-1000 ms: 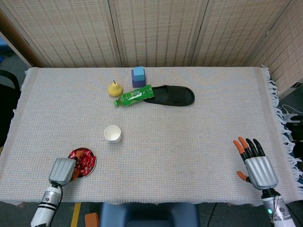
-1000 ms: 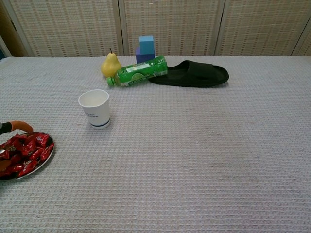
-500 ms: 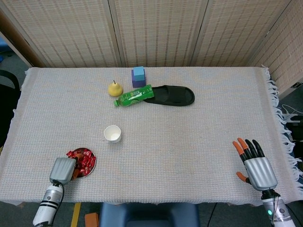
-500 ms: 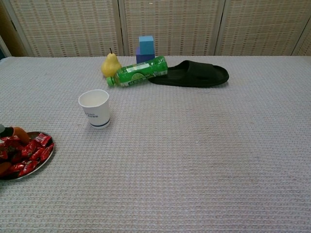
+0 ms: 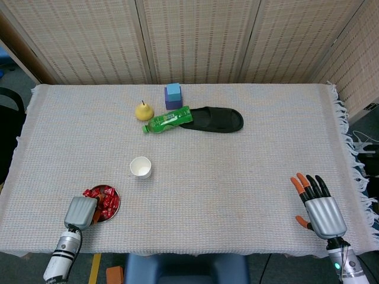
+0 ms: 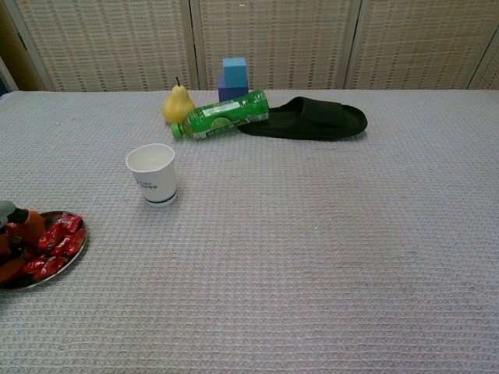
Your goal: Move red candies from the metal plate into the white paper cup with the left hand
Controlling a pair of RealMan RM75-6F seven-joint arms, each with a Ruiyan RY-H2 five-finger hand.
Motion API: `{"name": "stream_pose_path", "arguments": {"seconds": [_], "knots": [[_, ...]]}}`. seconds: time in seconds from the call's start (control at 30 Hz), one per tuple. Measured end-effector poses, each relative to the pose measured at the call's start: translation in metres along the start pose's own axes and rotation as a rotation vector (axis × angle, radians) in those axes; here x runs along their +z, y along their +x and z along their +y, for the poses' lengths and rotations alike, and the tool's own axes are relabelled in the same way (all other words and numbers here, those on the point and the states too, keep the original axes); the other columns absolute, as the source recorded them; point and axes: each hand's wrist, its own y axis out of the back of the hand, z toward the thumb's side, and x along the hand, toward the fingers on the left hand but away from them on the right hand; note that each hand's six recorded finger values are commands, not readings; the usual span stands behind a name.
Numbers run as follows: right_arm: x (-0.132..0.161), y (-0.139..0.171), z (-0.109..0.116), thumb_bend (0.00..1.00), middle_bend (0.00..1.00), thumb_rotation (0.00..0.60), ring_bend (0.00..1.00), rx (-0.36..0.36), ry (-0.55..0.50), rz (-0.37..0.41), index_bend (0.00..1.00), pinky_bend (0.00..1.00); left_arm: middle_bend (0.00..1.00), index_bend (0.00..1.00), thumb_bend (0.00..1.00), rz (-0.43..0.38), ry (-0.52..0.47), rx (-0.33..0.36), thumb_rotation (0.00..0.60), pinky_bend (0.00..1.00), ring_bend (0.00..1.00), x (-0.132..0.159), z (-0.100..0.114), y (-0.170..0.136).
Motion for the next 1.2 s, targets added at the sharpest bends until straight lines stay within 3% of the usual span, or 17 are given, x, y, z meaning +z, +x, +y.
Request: {"name": "stream_pose_path", "arguments": {"seconds": [0.4, 1.2], "knots": [[0.0003, 0.0002, -0.0007, 0.06, 0.0, 0.6, 0.0, 0.006, 0.002, 0.001, 0.0, 0.0, 1.0, 0.51, 0.56, -0.01, -0.017, -0.004, 0.6, 1.0, 1.0, 0.0004, -0.0007, 0.0003], [0.0014, 0.0014, -0.0011, 0.06, 0.0, 0.6, 0.0, 0.012, 0.002, 0.007, 0.0, 0.0, 1.0, 0.64, 0.59, -0.012, -0.012, 0.043, 0.6, 1.0, 1.0, -0.0008, 0.0039, 0.0017]]}}
